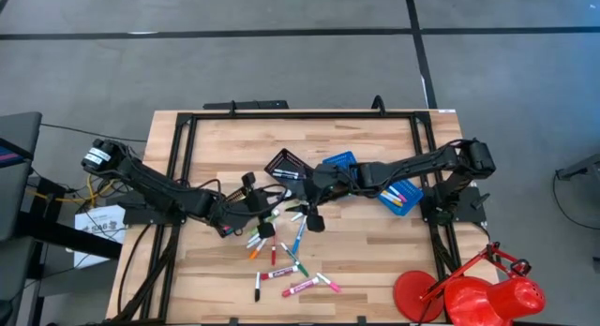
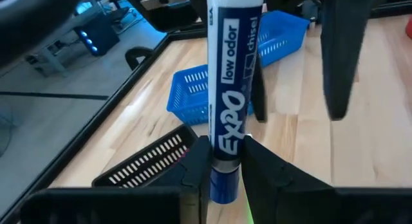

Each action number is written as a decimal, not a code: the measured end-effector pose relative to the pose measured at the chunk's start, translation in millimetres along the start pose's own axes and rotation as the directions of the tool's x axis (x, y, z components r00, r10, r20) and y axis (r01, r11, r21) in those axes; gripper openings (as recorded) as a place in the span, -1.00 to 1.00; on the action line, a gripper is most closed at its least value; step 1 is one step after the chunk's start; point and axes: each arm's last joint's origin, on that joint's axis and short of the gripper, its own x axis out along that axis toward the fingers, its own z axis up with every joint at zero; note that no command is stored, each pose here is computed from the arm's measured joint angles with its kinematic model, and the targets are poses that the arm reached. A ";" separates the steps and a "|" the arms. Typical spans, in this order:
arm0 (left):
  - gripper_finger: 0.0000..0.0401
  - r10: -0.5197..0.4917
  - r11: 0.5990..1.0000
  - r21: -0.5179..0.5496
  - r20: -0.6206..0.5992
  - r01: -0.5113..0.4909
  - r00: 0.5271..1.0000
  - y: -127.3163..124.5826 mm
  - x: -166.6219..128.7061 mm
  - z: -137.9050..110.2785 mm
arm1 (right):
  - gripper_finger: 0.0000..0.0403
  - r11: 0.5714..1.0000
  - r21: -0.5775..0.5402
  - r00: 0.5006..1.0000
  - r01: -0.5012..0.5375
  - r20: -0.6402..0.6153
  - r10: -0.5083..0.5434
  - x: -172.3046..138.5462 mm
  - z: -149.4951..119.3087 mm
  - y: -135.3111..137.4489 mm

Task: Pick & Place Markers
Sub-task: Put the large blue marker into the left blue bin, then put the large red marker into the left blue bin

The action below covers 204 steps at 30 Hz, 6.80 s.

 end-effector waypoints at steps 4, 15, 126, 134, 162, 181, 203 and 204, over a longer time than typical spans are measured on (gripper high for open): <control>-0.67 -0.009 1.000 0.004 0.007 0.009 1.000 -3.5 -3.3 0.2 | -0.39 1.000 0.001 1.000 0.025 -0.018 -0.025 0.0 -1.6 -0.2; -0.66 -0.037 0.999 0.002 0.022 0.037 0.999 -10.3 -10.0 0.8 | -0.40 1.000 -0.001 0.999 0.027 -0.020 -0.027 0.1 -1.6 1.9; -0.22 0.009 0.994 -0.106 0.067 -0.002 0.998 -4.6 -5.3 3.9 | -0.66 0.456 0.125 0.369 0.881 -0.784 -0.499 -89.4 -70.0 -16.1; -0.22 0.020 0.993 -0.119 0.056 -0.013 0.998 3.0 2.3 3.9 | -0.66 0.655 0.215 0.598 0.724 -0.668 -0.442 -56.4 -59.9 -24.5; -0.23 0.010 0.999 0.045 0.077 -0.013 0.997 5.9 -2.8 8.4 | -0.18 0.758 0.147 0.634 0.636 -0.660 -0.404 -47.5 -46.6 -15.2; -0.34 -0.182 0.905 -0.364 0.137 0.221 0.974 88.1 -107.1 0.8 | -0.35 0.920 0.088 0.876 0.383 -0.352 -0.331 -108.2 -38.2 38.0; -0.42 -0.313 0.850 -0.412 0.105 0.328 0.944 75.1 -96.6 -29.6 | -0.37 0.989 0.110 0.994 0.101 -0.040 -0.097 -87.1 -65.3 37.7; -0.42 -0.340 0.843 -0.407 0.104 0.352 0.935 72.4 -95.7 -29.5 | -0.37 0.987 0.123 0.995 0.100 -0.019 -0.098 -85.4 -63.5 37.6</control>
